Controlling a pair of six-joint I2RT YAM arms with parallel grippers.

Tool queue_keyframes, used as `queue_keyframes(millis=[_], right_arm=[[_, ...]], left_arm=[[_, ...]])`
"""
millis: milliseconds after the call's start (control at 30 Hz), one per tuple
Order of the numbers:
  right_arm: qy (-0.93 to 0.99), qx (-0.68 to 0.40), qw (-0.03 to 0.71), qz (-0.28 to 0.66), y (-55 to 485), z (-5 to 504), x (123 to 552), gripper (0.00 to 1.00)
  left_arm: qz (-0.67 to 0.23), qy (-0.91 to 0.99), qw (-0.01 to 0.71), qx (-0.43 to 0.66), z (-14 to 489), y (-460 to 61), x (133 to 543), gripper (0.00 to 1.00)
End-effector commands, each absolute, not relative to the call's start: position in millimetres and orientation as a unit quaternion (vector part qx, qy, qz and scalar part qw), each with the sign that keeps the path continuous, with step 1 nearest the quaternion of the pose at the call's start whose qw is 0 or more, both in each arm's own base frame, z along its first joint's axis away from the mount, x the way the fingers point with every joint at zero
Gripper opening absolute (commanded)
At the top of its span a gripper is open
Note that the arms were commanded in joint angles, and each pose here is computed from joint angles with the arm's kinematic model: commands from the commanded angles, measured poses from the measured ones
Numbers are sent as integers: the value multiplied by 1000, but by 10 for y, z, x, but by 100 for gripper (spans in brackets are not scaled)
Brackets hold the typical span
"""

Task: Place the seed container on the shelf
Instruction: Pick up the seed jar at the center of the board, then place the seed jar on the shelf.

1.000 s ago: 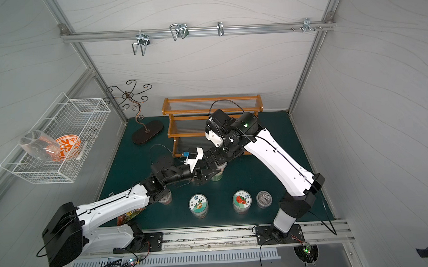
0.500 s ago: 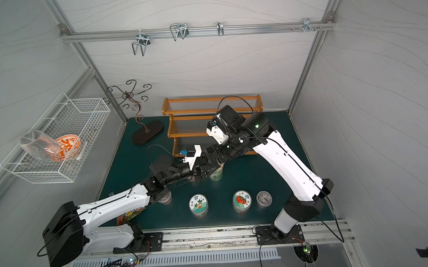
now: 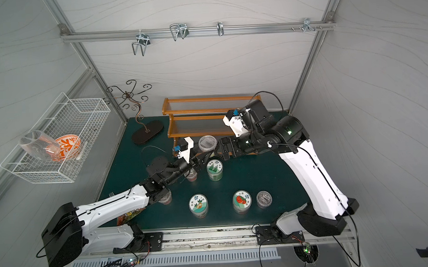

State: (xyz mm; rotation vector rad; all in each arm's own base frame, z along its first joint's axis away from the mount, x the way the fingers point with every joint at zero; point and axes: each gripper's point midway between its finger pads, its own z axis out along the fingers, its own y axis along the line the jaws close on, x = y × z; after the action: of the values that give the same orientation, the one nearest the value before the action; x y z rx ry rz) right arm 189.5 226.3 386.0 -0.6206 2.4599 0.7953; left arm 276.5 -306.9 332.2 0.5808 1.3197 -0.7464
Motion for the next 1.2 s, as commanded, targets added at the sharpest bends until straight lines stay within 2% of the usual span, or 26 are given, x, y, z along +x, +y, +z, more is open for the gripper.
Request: queue_keyframes(millis=[0, 267, 600, 1167], right_arm=[[891, -194, 274, 305, 2168, 3953, 1970, 99], [899, -170, 265, 305, 2063, 3728, 1978, 99], [905, -171, 235, 310, 2106, 3477, 1963, 99], [907, -166, 229, 313, 2080, 3337, 1988, 99]], left_arm=[[-223, 555, 784, 167, 3941, -2651, 3070, 42], [-122, 561, 816, 58, 4253, -2205, 3752, 41], [-35, 563, 826, -19, 4199, -1960, 4472, 41], [8, 596, 801, -55, 3910, -1741, 5042, 41]])
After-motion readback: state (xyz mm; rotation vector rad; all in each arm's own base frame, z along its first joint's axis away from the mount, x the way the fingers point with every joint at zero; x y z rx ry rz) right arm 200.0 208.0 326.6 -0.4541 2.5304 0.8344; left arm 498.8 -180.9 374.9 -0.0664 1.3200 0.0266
